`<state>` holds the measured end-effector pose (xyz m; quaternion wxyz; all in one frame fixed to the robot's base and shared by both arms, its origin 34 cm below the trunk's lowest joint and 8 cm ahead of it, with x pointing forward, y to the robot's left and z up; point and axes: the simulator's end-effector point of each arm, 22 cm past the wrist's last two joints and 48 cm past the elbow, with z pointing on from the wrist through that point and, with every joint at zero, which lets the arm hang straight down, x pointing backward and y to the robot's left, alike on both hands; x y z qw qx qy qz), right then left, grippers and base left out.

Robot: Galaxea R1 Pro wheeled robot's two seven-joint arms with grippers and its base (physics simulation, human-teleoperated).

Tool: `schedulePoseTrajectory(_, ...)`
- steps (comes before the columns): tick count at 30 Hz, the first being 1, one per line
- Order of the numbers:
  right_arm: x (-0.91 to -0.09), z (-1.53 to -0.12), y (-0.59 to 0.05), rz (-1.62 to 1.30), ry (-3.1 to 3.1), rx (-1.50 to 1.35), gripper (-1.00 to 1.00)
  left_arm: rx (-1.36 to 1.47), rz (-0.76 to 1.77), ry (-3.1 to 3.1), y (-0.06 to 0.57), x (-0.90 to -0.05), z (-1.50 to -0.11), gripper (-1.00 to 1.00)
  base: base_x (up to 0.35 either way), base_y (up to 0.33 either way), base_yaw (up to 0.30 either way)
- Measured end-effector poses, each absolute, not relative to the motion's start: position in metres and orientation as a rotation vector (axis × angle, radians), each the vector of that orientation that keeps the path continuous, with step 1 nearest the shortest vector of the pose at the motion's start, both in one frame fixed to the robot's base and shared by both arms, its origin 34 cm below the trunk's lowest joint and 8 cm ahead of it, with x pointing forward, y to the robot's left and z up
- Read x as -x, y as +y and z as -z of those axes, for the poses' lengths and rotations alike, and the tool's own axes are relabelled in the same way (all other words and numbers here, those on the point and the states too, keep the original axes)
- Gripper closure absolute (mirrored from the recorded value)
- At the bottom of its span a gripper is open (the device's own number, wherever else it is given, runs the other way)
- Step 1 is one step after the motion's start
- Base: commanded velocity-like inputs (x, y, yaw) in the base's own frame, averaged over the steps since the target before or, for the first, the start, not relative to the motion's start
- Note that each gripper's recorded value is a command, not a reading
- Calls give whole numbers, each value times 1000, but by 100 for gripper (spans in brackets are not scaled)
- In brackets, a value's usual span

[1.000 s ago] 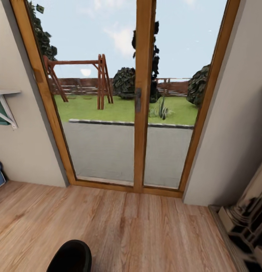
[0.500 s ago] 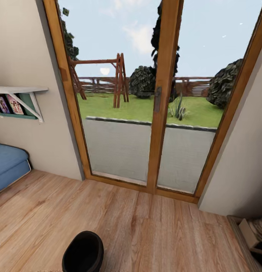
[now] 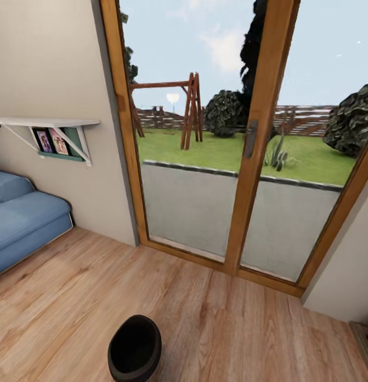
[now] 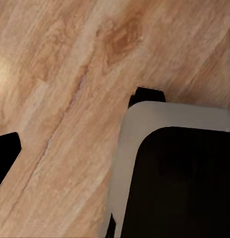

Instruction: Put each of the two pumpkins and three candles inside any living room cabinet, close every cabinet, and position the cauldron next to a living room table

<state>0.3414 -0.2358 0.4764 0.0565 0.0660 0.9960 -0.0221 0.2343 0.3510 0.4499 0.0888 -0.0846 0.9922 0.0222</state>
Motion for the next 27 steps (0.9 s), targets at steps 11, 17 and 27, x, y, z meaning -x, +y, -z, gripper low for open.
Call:
schedulePoseTrajectory(11, -468, -609, -309, 274, 2848, -379, -100, 384, -9, 2816, 414, -381, -527, -100, 0, 0, 237)
schedulePoseTrajectory(17, -473, -630, -302, 252, 2874, -348, -100, 419, -1, 2742, 428, -447, -596, -100, 0, 0, 182)
schedulePoseTrajectory(27, -485, -626, -264, 227, 2860, -176, -100, 445, -154, 2679, 448, -481, -620, -100, 0, 0, 202)
